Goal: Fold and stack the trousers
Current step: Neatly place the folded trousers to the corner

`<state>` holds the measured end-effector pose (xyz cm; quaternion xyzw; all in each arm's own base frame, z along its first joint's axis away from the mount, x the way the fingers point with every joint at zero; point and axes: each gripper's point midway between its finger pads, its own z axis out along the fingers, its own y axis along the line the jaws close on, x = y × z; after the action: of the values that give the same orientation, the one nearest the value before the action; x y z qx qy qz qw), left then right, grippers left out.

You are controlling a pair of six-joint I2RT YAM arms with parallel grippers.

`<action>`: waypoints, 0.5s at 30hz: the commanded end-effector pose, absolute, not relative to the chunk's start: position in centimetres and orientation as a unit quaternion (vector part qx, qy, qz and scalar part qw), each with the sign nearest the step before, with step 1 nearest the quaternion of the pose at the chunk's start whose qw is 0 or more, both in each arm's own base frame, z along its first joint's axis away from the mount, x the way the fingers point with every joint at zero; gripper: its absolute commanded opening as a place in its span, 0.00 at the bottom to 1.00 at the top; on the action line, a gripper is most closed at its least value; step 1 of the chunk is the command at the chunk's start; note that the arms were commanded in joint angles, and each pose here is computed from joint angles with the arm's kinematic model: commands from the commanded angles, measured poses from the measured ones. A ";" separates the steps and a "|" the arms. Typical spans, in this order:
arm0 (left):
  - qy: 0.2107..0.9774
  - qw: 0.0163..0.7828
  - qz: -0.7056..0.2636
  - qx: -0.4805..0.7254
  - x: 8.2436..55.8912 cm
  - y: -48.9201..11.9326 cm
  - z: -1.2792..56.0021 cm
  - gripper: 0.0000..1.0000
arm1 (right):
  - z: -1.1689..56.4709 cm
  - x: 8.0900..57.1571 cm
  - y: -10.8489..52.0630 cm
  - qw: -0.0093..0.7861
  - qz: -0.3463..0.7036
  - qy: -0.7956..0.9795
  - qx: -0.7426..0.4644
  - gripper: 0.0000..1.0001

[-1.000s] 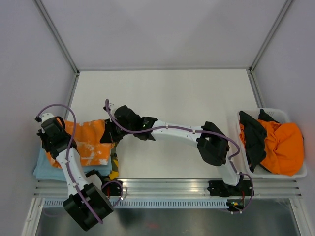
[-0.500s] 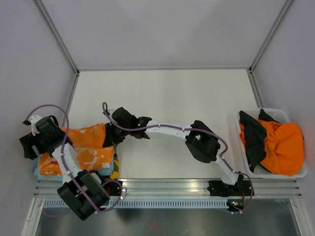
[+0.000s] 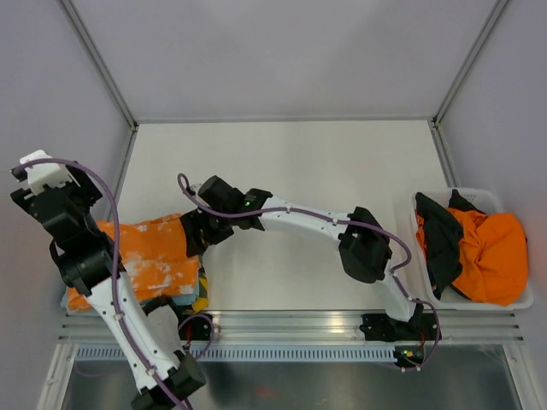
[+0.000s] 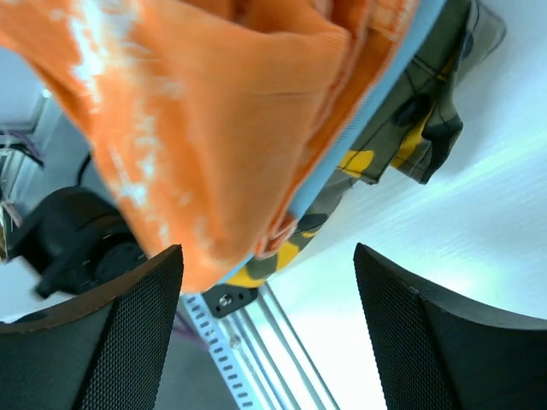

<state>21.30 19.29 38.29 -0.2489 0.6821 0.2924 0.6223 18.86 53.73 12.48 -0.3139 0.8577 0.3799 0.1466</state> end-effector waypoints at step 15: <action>0.588 0.491 0.146 -0.626 17.1 17.6 18.6 0.02 | 25.5 26.1 50.2 0.273 0.480 0.797 -0.244 0.20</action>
<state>17.60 16.04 18.66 -0.5476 0.6731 0.1406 0.4768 28.24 47.70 27.32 -0.2288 0.8073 0.4471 0.3098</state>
